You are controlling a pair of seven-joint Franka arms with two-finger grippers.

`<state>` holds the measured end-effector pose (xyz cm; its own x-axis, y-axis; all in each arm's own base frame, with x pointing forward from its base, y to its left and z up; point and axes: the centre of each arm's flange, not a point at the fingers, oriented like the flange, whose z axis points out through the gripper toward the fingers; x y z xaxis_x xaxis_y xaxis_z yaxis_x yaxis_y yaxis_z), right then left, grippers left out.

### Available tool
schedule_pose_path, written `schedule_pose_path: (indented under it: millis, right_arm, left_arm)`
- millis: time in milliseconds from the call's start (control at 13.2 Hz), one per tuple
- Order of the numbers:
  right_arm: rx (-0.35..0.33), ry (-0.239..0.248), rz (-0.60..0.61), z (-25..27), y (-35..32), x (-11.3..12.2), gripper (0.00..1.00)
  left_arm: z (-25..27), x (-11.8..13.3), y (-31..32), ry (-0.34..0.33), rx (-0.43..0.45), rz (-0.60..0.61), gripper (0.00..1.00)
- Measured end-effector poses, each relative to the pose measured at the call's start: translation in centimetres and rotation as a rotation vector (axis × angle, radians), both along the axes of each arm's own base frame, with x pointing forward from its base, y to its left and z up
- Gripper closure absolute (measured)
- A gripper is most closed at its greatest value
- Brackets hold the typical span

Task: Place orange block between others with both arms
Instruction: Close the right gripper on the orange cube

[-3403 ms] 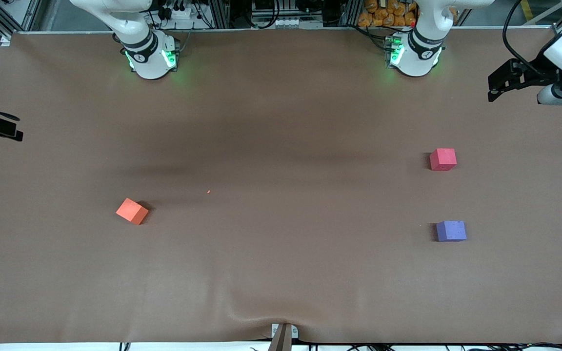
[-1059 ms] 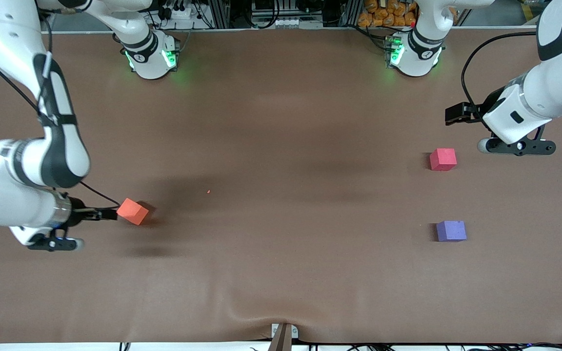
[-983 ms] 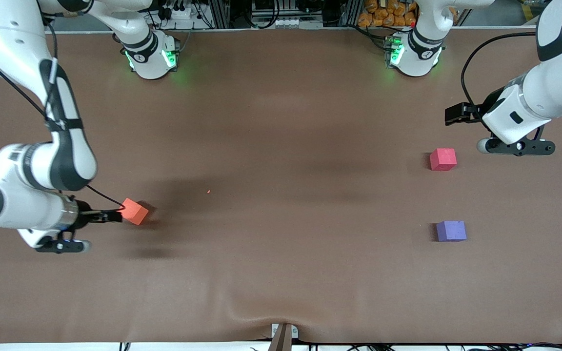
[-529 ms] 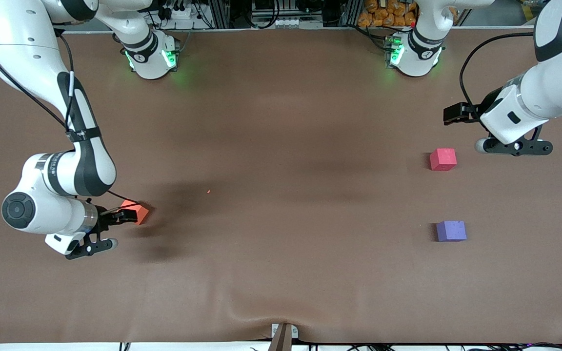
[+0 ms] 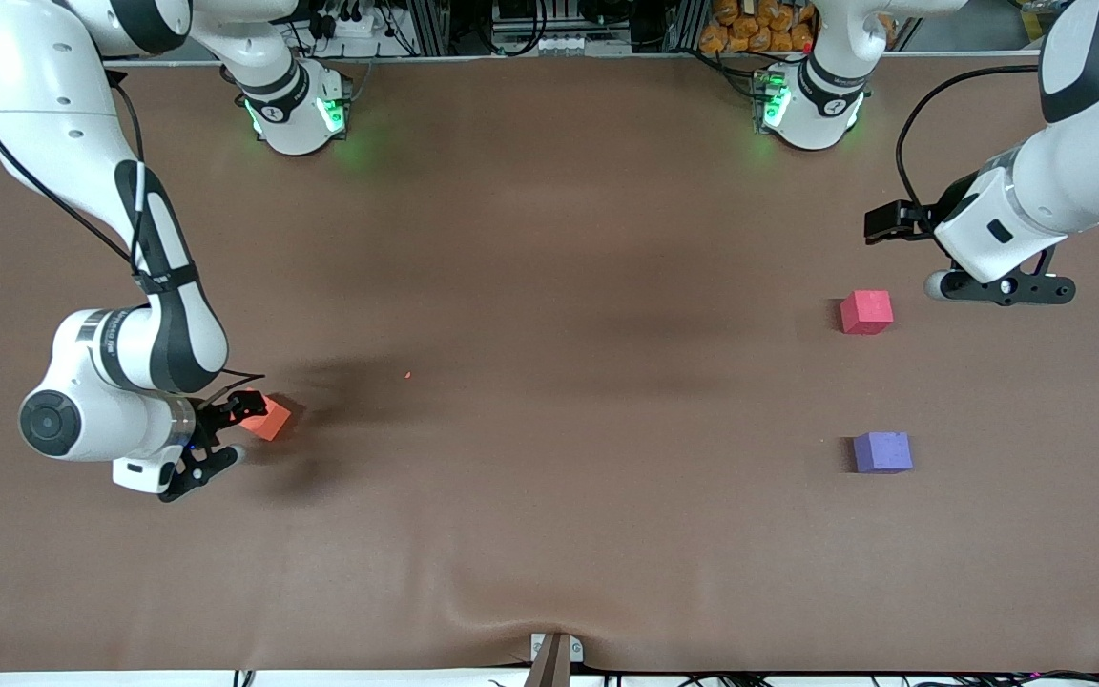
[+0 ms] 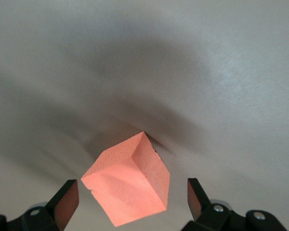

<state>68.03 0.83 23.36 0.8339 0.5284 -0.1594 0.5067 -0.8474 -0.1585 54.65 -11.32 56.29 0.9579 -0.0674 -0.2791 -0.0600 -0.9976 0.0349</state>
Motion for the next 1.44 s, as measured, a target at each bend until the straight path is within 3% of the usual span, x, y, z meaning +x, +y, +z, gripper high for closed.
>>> schedule_pose_path:
  millis: [605, 1437]
  right_arm:
    - [0.004, 0.041, 0.036, -2.1, 2.0, -1.0, 0.00]
    - [-0.060, 0.089, 0.117, -3.6, 2.3, -1.7, 0.00]
  left_arm:
    - [0.0, 0.1, 0.0, -0.008, 0.001, 0.008, 0.00]
    - [-0.2, 0.1, 0.1, -0.002, 0.002, 0.012, 0.00]
